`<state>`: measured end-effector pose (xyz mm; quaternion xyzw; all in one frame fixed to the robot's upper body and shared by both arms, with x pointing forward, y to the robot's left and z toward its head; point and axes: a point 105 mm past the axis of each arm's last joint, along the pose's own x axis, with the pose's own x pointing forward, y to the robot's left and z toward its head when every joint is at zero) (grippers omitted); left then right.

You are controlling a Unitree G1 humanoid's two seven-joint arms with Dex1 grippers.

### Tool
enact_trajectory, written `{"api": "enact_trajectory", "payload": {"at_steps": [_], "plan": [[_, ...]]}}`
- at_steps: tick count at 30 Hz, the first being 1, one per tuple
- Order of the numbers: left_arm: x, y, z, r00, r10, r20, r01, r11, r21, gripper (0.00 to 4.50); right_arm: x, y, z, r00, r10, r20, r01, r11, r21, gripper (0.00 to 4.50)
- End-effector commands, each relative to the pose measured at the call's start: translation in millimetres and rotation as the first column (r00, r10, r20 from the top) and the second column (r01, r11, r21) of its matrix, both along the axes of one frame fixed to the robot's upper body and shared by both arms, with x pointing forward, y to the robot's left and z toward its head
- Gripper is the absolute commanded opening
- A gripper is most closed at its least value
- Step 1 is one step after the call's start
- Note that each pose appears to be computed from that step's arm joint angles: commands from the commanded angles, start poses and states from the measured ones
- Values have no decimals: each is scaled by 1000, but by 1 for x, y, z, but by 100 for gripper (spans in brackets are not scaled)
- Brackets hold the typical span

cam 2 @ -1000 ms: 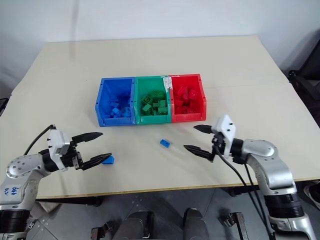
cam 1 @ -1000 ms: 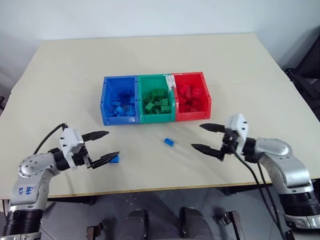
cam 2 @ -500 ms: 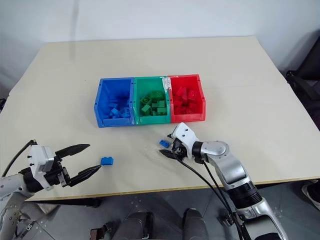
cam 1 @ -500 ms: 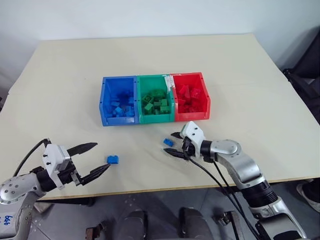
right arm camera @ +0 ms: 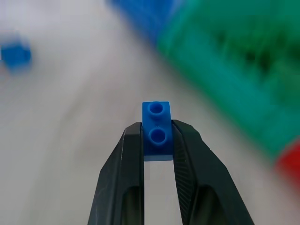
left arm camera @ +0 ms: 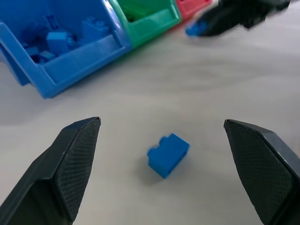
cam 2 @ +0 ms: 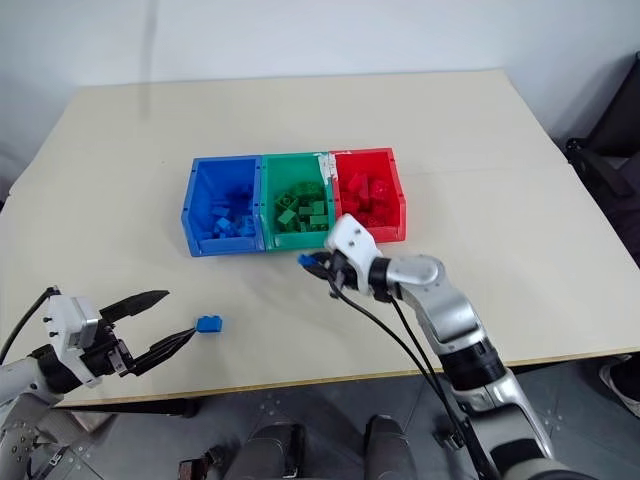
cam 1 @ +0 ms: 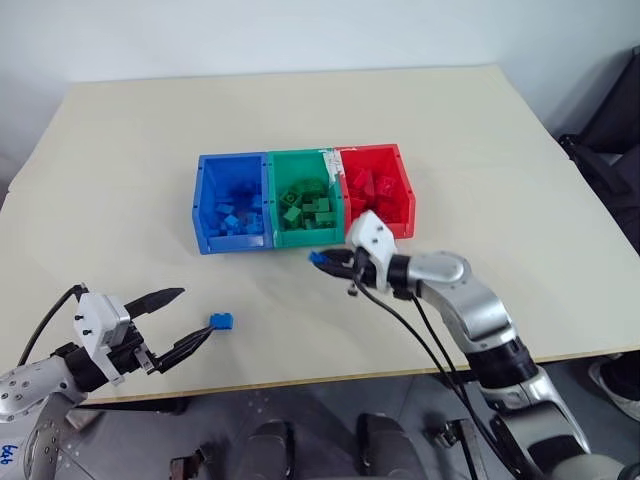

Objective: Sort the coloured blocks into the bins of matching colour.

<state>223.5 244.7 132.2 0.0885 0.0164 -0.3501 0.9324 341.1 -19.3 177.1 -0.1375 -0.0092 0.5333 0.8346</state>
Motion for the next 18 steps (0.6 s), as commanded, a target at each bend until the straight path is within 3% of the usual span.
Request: {"api": "enact_trajectory", "payload": {"at_steps": [1,5,14,18], "plan": [[-4,5,10,997,56,60,-55,998,-16,450,12,19,37,998,-20,58,14,995,99,45],[-4,10,8,992,106,69,-104,994,-36,450,29,54,56,995,-40,97,28,992,125,45],[-6,17,10,983,167,81,-161,984,-70,450,56,102,69,986,-80,144,62,990,125,45],[-7,16,9,983,168,79,-163,984,-71,450,53,108,66,994,-26,106,11,991,135,185]]}}
